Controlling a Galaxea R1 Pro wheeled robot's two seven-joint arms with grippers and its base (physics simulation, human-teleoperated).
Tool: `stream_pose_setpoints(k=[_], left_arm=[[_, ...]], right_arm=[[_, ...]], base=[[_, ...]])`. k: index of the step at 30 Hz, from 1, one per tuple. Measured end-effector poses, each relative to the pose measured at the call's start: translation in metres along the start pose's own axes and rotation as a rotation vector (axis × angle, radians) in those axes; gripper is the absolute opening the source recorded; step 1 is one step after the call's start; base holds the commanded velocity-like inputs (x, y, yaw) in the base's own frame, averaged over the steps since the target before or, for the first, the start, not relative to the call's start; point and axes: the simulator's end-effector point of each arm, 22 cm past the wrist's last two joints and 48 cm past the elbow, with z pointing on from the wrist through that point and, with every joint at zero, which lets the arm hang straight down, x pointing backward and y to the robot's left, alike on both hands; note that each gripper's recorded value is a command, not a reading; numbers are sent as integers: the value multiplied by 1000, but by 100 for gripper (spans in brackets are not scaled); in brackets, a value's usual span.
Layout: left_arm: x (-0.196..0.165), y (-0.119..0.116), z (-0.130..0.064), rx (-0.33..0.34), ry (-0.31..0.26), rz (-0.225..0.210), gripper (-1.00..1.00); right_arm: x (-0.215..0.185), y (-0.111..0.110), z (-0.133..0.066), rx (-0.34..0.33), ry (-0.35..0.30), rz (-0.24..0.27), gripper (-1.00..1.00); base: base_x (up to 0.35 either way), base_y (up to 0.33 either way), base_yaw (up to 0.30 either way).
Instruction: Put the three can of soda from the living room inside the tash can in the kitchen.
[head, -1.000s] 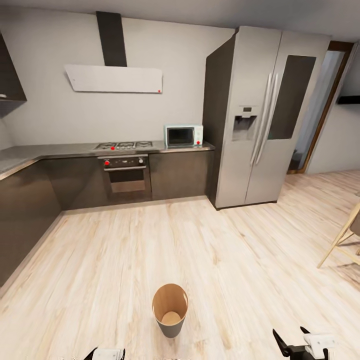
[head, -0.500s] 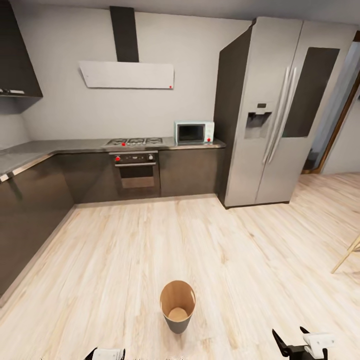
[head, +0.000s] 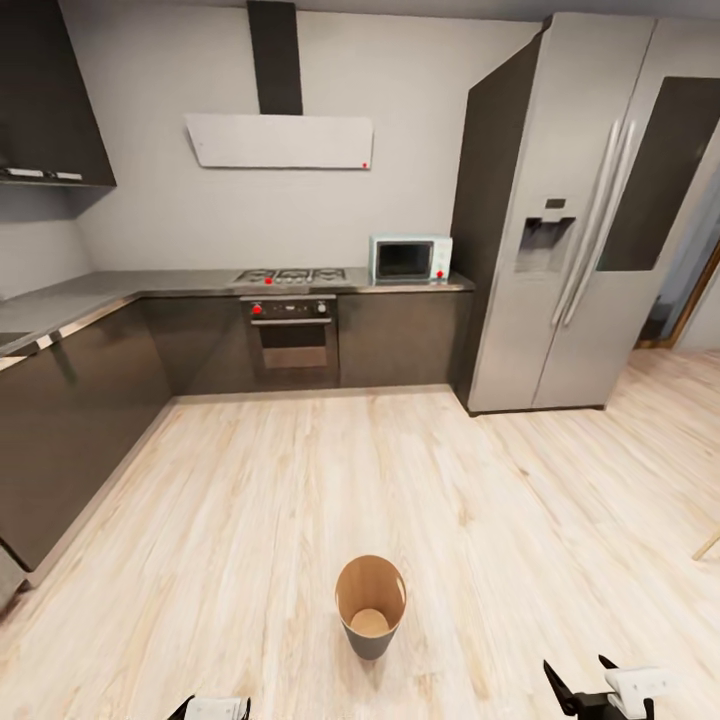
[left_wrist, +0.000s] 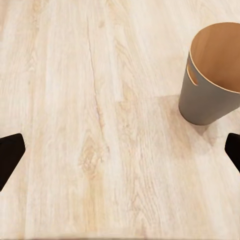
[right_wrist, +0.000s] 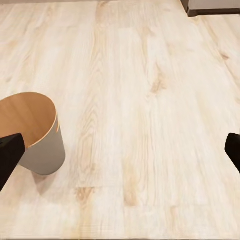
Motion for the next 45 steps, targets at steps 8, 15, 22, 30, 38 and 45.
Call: stream_pose_setpoints(k=[8, 15, 22, 30, 38, 45], left_arm=[[4, 0, 1, 1, 11, 1, 100], [7, -1, 1, 1, 19, 2, 100], [9, -1, 1, 1, 23, 1, 100], [9, -1, 1, 3, 23, 2, 100], [9, 0, 1, 1, 24, 1, 100], [9, 0, 1, -1, 24, 0, 100]], right_arm=[[9, 7, 2, -16, 21, 0, 100], [13, 8, 2, -17, 32, 2, 100], [15, 8, 2, -18, 37, 2, 100], [15, 8, 2, -19, 37, 1, 100], [15, 9, 2, -20, 37, 2, 100], [15, 8, 2, -20, 37, 1, 100]], base=[[175, 123, 144], [259, 186, 109], [135, 97, 37], [179, 116, 3], [166, 100, 0], [18, 10, 0]])
